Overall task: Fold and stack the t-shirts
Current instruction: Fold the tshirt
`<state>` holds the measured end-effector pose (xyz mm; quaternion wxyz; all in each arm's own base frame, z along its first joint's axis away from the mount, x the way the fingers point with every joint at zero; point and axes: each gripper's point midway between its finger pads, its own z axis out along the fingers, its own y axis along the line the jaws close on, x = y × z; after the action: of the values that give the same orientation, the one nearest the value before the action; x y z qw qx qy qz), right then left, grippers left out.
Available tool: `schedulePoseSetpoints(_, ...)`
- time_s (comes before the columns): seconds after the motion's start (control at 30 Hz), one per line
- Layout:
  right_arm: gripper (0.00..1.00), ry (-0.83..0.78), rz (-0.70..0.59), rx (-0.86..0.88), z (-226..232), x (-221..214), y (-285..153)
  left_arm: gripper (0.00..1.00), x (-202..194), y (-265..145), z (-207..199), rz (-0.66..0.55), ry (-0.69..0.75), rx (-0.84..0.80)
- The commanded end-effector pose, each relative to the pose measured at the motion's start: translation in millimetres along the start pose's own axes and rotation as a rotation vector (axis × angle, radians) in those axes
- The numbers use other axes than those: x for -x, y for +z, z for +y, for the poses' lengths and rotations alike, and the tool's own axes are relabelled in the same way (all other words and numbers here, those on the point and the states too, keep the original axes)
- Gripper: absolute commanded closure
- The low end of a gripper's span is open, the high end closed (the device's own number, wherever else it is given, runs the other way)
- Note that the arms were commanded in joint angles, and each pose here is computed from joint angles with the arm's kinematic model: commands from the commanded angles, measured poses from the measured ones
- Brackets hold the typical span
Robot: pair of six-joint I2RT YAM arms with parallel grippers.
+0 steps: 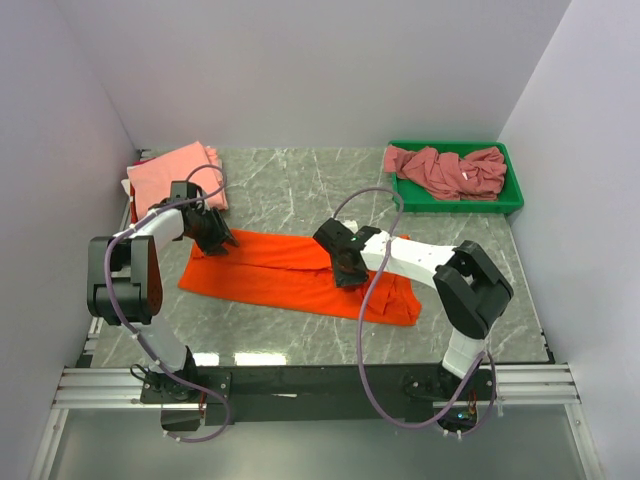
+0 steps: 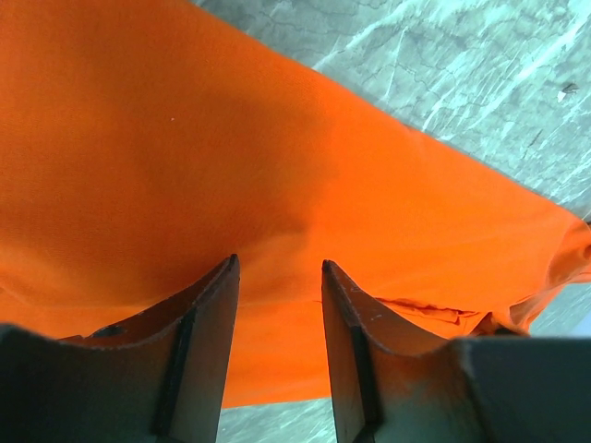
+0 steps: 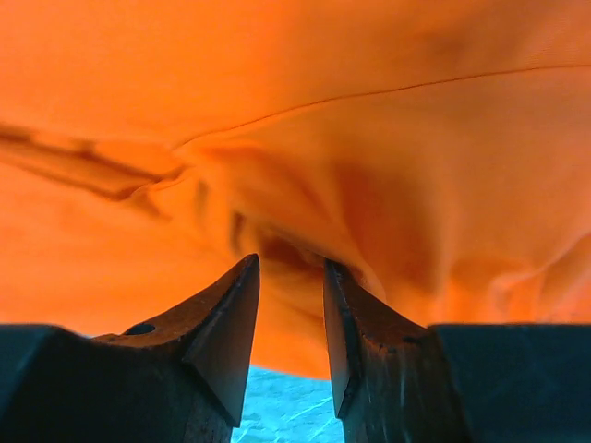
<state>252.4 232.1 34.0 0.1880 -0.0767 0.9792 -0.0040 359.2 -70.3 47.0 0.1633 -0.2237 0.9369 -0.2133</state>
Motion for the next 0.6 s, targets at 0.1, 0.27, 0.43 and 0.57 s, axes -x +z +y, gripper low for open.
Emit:
schedulePoseSetpoints(0.1,0.59,0.016,-0.049,-0.067,-15.8,12.3,-2.2,0.54,0.2,-0.5,-1.8,-0.011,0.01,-0.014)
schedulePoseSetpoints(0.27,0.6,0.014,-0.038,-0.092,-21.1,10.0,5.1,0.54,-2.5,0.7,-0.3,-0.003,0.007,-0.015)
schedulePoseSetpoints(0.43,0.64,0.009,-0.021,-0.103,-23.6,4.8,13.9,0.54,-4.2,0.9,0.8,0.002,0.004,-0.012)
schedulePoseSetpoints(0.57,0.68,0.001,0.0,-0.106,-23.5,-1.3,21.8,0.54,-3.3,-0.5,-1.0,-0.002,0.009,-0.015)
